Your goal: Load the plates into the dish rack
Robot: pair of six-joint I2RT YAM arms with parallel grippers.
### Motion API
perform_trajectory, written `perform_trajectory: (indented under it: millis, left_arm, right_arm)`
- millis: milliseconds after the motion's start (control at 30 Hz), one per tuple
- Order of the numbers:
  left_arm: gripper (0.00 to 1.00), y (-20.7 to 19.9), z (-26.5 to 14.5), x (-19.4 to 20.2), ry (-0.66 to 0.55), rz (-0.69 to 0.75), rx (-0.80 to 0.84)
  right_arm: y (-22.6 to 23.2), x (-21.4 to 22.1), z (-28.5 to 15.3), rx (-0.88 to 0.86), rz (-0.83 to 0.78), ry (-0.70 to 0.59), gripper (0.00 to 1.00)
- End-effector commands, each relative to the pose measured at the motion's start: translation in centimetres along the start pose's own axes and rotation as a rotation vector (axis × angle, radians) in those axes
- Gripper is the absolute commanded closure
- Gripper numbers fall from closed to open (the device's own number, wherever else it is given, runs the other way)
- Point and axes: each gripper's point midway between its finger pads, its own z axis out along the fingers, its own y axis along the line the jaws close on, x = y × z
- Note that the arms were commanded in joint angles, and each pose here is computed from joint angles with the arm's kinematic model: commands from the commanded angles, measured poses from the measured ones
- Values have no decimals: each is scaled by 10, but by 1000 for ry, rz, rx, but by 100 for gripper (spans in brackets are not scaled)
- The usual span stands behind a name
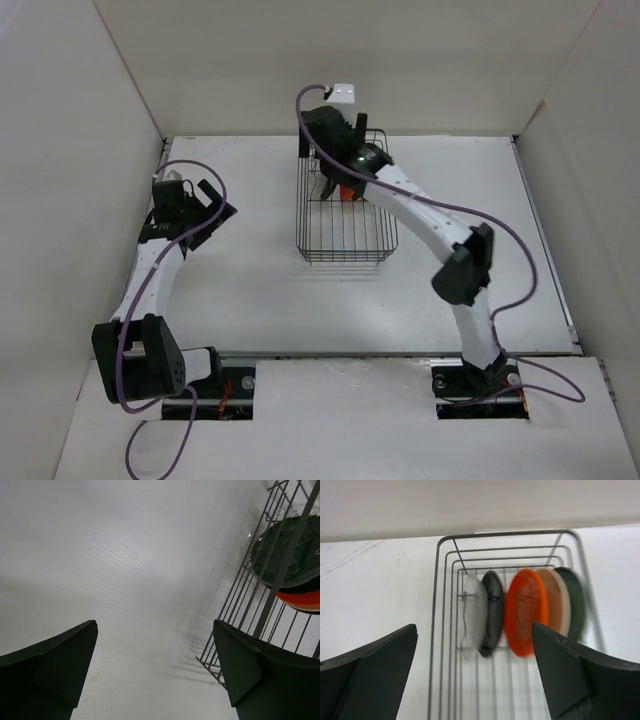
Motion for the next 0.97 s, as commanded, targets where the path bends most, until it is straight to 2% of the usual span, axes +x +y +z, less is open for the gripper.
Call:
perform_trajectory:
  millis: [0, 167, 200, 233, 433, 567, 700, 933]
  left_arm:
    - [0, -25, -28, -46, -152, 48, 25]
    - [0, -49, -60, -88, -267, 55, 19]
    - [0, -54, -65, -94, -284, 57, 31]
    - [0, -58, -69, -97, -289, 58, 35]
    - [0, -76, -98, -108, -328, 89, 82]
    - [0, -89, -127, -98, -350, 100, 168]
    - [0, -95, -161, -98, -422, 112, 208]
    - [0, -97, -183, -103, -459, 126, 193]
  right_arm:
    - [-40, -107, -95, -125, 23, -145, 0]
    - [-128, -104, -162, -80, 19, -95, 0]
    - [-142, -85, -169, -65, -9, -52, 0]
    - [-168, -99, -195, -60, 45, -90, 0]
    - [-251, -81, -266, -5, 108, -102, 0]
    - [-288, -75, -302, -17, 156, -126, 0]
    - [-314, -63, -323, -12, 181, -144, 0]
    - [-328, -52, -329, 19, 178, -129, 0]
